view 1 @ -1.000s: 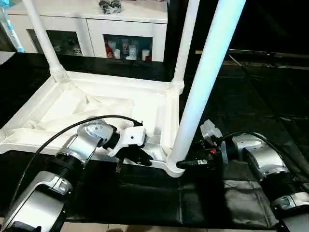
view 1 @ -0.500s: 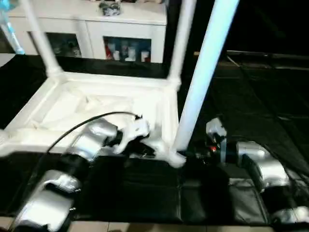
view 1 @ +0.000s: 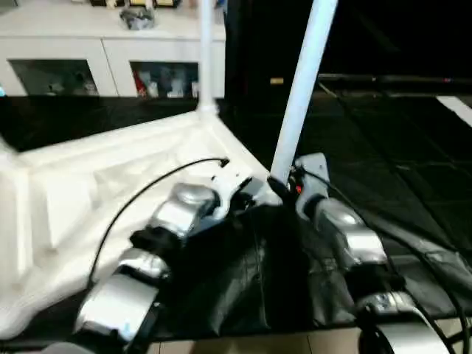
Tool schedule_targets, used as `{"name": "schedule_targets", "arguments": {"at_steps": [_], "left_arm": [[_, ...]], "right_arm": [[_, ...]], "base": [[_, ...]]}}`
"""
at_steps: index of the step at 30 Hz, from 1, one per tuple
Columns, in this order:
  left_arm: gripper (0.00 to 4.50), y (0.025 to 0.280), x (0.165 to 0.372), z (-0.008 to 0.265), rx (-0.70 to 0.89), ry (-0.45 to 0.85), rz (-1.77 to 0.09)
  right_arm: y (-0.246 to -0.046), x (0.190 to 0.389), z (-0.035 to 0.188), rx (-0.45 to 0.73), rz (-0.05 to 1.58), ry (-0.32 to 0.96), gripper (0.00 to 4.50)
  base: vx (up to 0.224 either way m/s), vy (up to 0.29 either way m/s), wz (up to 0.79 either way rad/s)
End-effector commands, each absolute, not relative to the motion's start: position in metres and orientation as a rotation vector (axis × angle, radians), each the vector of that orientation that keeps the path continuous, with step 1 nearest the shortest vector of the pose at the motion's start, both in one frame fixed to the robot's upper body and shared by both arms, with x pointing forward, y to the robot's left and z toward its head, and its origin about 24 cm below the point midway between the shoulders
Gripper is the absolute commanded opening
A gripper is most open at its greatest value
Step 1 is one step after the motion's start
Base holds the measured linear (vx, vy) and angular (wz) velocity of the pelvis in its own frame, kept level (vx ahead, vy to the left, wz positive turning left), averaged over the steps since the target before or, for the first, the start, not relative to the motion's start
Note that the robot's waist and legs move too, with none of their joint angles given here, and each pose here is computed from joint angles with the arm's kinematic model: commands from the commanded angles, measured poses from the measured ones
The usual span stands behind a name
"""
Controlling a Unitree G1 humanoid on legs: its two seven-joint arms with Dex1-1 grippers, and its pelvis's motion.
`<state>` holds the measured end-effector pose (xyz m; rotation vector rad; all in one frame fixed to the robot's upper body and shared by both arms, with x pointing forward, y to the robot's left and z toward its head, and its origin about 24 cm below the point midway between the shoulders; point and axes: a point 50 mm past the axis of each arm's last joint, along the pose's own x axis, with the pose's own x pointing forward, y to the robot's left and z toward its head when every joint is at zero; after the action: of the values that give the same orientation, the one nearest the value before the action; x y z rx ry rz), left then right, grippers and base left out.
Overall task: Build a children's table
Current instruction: Rotate leg to tighten
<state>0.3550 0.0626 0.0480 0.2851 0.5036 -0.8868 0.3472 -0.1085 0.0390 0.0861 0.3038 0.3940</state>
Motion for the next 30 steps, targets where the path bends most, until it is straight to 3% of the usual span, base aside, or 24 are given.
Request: {"name": "schedule_targets", "arguments": {"at_steps": [1, 9, 11, 15, 17, 19, 23, 28, 30], "left_arm": [[0.00, 0.043, 0.361, 0.065, 0.290, 0.422, -0.866], [0.00, 0.058, 0.359, 0.056, 0.333, 0.454, -0.879], [0.00, 0.073, 0.358, 0.052, 0.361, 0.469, -0.911], [0.00, 0.081, 0.356, 0.050, 0.386, 0.474, -0.947], [0.00, 0.093, 0.350, 0.047, 0.437, 0.487, -1.043], [0.00, 0.098, 0.345, 0.044, 0.467, 0.502, -1.101], [0.00, 0.101, 0.342, 0.042, 0.491, 0.509, -1.149], [0.00, 0.112, 0.328, 0.041, 0.560, 0.517, -1.359], [0.00, 0.113, 0.326, 0.042, 0.572, 0.509, -1.396]], "right_arm": [[-0.059, 0.330, 0.024, 0.149, 0.579, 0.385, 2.73], [-0.076, 0.334, 0.025, 0.121, 0.536, 0.332, 3.45], [-0.096, 0.335, 0.030, 0.091, 0.564, 0.281, 3.57], [-0.112, 0.334, 0.034, 0.078, 0.595, 0.248, 3.97], [-0.138, 0.332, 0.044, 0.025, 0.699, 0.204, 4.09], [-0.150, 0.329, 0.049, -0.017, 0.769, 0.195, 4.31], [-0.156, 0.326, 0.054, -0.038, 0.835, 0.191, 4.47], [-0.167, 0.313, 0.068, -0.096, 1.113, 0.213, 4.47], [-0.167, 0.311, 0.068, -0.107, 1.154, 0.220, 4.47]], "base": [[0.000, 0.000, 0.00], [0.000, 0.000, 0.00], [0.000, 0.000, 0.00], [0.000, 0.000, 0.00], [0.000, 0.000, 0.00], [0.000, 0.000, 0.00], [0.000, 0.000, 0.00], [0.000, 0.000, 0.00], [0.000, 0.000, 0.00]]}}
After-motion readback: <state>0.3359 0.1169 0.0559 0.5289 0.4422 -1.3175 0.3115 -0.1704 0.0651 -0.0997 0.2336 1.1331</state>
